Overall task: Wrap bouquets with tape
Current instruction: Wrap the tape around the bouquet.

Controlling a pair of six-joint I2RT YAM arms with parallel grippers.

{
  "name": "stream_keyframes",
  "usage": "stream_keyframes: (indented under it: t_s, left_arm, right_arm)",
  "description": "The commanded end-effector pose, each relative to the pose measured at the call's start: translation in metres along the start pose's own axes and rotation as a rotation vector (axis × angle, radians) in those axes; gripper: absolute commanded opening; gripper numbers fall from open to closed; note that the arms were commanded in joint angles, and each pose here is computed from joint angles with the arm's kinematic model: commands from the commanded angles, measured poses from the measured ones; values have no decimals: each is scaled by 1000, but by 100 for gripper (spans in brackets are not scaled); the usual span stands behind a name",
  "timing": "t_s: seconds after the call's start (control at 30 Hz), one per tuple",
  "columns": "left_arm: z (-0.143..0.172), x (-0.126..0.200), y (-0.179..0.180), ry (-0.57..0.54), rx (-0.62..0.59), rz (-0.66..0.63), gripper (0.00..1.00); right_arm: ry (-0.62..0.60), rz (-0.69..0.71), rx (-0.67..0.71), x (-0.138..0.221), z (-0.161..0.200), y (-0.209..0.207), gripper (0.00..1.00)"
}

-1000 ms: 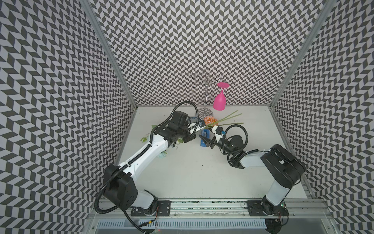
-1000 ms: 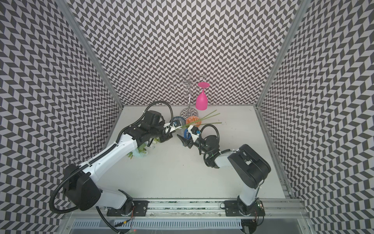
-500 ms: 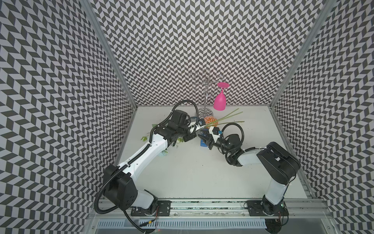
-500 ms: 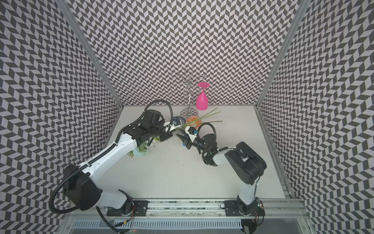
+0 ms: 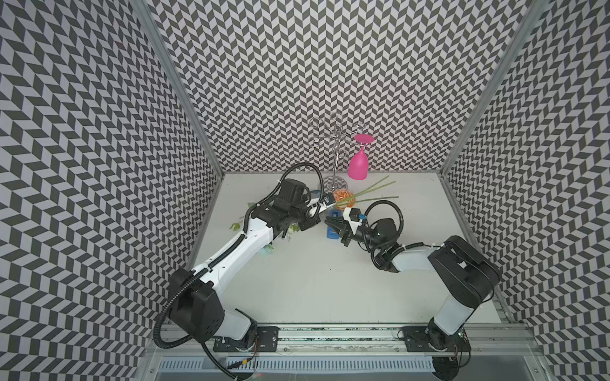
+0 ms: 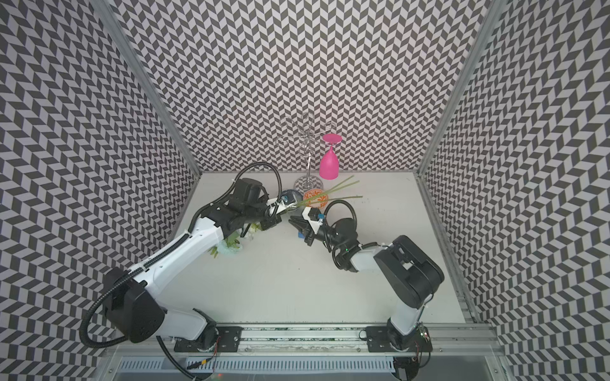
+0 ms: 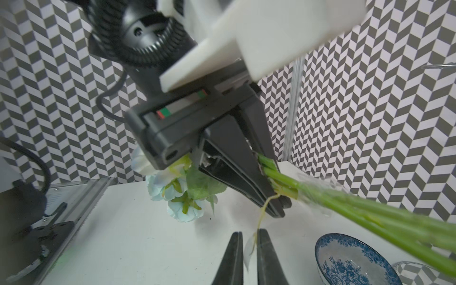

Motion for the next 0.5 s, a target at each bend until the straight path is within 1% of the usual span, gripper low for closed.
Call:
stream_keyframes:
  t_s: [0.0,0.17,0.27,0.33,0.47]
  left_arm:
    - [-7,3,12,-16,3,-40,0]
    - [-2,-1,11,3,2,-34,0]
    - [-2,-1,10,2,2,-30,0]
    - [-2,0,9,-2,0,-28,0]
    - [-5,2,7,-10,-6,-19,0]
  right_arm:
    - [-26,-82,17,5,-18,15,13]
    - [-43,-133,25,6,-38,24,14]
    - [-57,-126,30,6,-48,24,15]
    - [-71,-91,29,4,-54,17,15]
    - [-69,52,-26,-6,-64,-14,14]
Point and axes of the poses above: each gripper's point midway between its finger pads, its own x axis back along the fingers, its own y axis along the line the jaws close on, z = x × y, the point moved 2 cm from there along x, back along the fingers, and after that the axes turned 4 degrees about -x, right-handed, at the moved point
